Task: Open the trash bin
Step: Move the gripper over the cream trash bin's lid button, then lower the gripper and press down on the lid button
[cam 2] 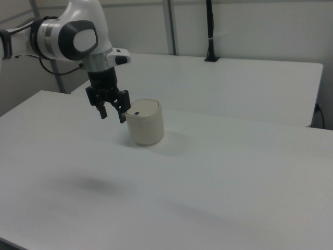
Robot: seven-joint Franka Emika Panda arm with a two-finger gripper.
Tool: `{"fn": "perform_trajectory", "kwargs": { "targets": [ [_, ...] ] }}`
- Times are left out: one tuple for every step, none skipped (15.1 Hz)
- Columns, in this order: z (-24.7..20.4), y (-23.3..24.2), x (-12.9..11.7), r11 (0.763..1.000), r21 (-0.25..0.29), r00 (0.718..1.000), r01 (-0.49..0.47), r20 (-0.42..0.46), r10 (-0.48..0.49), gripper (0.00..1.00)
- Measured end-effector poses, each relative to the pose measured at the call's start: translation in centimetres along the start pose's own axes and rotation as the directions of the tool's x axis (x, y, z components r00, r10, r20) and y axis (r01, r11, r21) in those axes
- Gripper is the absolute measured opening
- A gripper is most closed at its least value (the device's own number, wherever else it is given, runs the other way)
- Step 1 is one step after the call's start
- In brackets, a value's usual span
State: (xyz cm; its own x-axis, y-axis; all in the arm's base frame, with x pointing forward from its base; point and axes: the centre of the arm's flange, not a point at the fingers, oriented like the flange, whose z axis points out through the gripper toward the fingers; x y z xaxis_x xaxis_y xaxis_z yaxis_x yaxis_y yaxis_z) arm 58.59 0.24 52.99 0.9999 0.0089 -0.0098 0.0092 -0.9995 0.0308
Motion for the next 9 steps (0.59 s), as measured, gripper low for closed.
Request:
{"fn": "perform_trajectory", "kwargs": {
  "targets": [
    [0.0,0.1,0.4,1.000,0.000,1.000,-0.001,-0.025,0.001,0.67],
    [-0.2,0.1,0.8,1.000,-0.001,0.999,-0.003,-0.055,0.003,0.55],
    [-0.3,0.2,1.3,1.000,-0.001,0.996,-0.004,-0.087,0.004,0.47],
    [-0.4,0.2,1.9,1.000,-0.001,0.992,-0.005,-0.129,0.005,0.36],
    [-0.5,0.2,2.5,1.000,0.003,0.986,-0.006,-0.169,0.006,0.25],
    [-0.5,0.1,3.1,1.000,0.010,0.979,-0.008,-0.206,0.010,0.14],
    [-0.3,-0.1,3.8,1.000,0.016,0.971,-0.009,-0.240,0.012,0.03],
    [-0.2,-0.2,4.7,1.000,0.019,0.962,-0.007,-0.274,0.012,0.01],
    [0.2,-0.5,5.5,1.000,0.018,0.953,-0.004,-0.303,0.010,0.01]
  ]
}}
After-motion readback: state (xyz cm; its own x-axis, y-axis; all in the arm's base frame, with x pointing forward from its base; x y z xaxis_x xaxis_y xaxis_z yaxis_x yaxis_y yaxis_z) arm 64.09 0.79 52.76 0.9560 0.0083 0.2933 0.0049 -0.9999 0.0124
